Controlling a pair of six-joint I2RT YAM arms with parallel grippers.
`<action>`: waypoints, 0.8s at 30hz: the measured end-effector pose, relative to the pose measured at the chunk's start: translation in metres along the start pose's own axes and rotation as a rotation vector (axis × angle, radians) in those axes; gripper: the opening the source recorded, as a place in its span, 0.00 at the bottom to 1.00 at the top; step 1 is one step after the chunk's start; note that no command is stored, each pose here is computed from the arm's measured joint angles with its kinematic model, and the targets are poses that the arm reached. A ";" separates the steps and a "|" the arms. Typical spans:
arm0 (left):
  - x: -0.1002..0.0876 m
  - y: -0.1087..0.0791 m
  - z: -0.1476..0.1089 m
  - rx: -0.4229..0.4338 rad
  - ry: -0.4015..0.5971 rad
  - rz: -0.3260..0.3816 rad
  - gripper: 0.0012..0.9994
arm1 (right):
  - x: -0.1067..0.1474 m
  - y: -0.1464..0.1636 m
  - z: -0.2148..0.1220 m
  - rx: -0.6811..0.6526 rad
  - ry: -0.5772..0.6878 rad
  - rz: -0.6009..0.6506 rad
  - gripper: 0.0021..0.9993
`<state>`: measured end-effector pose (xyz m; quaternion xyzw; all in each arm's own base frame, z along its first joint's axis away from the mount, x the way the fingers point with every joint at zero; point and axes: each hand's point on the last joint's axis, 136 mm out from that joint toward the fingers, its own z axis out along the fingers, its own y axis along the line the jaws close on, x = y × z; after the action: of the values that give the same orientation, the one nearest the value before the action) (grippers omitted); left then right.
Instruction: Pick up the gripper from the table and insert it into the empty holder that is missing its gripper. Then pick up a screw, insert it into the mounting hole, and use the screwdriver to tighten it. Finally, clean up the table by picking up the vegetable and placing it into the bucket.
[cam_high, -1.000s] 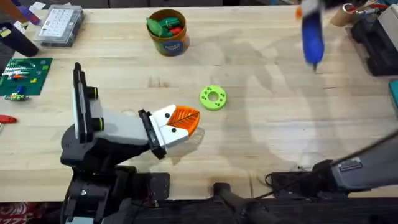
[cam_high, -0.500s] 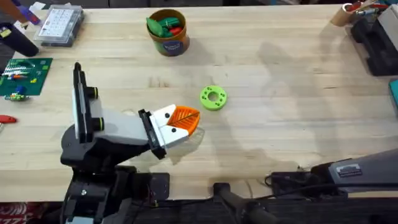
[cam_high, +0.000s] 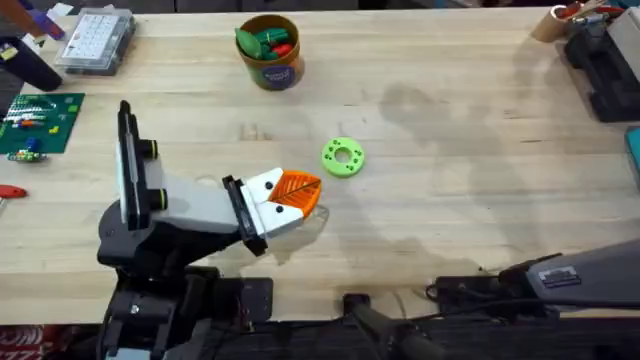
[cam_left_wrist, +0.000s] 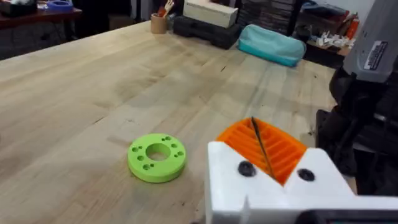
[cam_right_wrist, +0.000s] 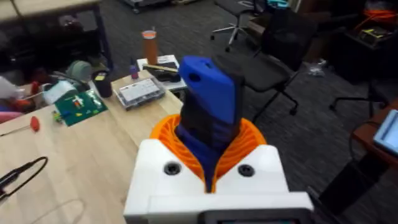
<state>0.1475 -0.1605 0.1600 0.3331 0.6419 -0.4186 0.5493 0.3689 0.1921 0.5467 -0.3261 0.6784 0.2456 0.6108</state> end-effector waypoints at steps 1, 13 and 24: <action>0.000 0.000 0.000 0.000 0.000 0.000 0.00 | 0.000 0.003 0.001 -0.011 0.002 0.007 0.02; 0.000 0.000 0.000 0.000 0.000 0.000 0.00 | 0.036 0.014 0.024 -0.067 0.092 0.092 0.02; 0.000 0.000 0.000 0.000 0.000 0.000 0.00 | 0.030 0.060 0.050 -0.189 0.041 0.047 0.02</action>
<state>0.1474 -0.1605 0.1600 0.3331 0.6419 -0.4187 0.5493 0.3570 0.2643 0.5063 -0.3710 0.6723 0.3160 0.5572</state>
